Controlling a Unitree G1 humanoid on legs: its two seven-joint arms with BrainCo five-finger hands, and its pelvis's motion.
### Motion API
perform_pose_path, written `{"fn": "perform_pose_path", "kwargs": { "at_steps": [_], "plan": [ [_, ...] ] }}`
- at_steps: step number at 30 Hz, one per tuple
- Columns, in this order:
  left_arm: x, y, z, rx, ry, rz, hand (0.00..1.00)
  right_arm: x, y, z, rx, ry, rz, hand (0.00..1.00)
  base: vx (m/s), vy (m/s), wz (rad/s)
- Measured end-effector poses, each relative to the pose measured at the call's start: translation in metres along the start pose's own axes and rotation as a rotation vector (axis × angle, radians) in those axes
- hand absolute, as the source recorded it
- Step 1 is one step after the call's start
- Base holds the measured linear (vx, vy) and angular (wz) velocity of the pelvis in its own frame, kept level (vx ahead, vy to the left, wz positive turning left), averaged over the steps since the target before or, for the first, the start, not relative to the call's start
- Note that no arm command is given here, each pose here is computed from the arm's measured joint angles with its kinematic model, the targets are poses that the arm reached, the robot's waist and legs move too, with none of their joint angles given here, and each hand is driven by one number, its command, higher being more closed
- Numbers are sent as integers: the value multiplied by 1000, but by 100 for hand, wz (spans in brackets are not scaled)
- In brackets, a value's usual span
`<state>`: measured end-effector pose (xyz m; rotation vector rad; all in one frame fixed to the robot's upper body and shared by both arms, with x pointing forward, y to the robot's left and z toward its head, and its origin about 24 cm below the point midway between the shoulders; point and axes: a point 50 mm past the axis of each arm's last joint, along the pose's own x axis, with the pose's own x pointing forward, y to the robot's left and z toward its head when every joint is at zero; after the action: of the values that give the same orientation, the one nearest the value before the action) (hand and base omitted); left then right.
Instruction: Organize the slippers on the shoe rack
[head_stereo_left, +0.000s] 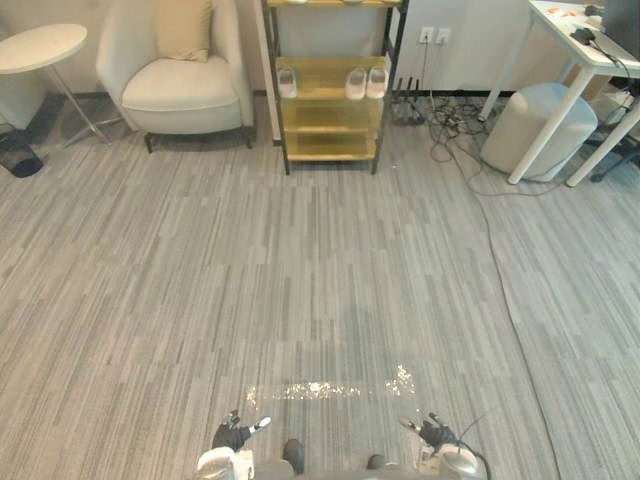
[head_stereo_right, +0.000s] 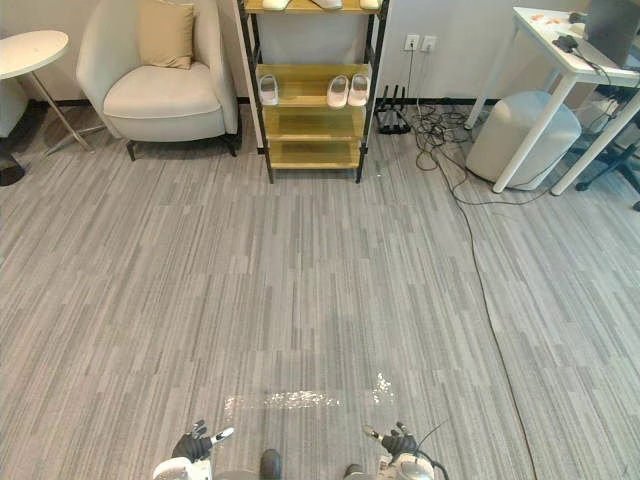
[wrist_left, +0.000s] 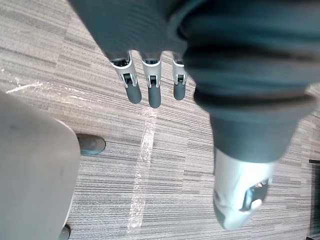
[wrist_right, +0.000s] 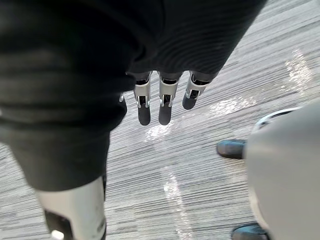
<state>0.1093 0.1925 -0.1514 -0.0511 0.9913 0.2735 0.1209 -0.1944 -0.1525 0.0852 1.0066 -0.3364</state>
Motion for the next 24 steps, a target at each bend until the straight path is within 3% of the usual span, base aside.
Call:
{"fn": "perform_pose_path", "kwargs": {
  "at_steps": [24],
  "plan": [
    [1, 0, 0, 30, 3, -1, 0, 1, 5, 5, -7, -11, 2, 0, -22, -16, -3]
  ]
}}
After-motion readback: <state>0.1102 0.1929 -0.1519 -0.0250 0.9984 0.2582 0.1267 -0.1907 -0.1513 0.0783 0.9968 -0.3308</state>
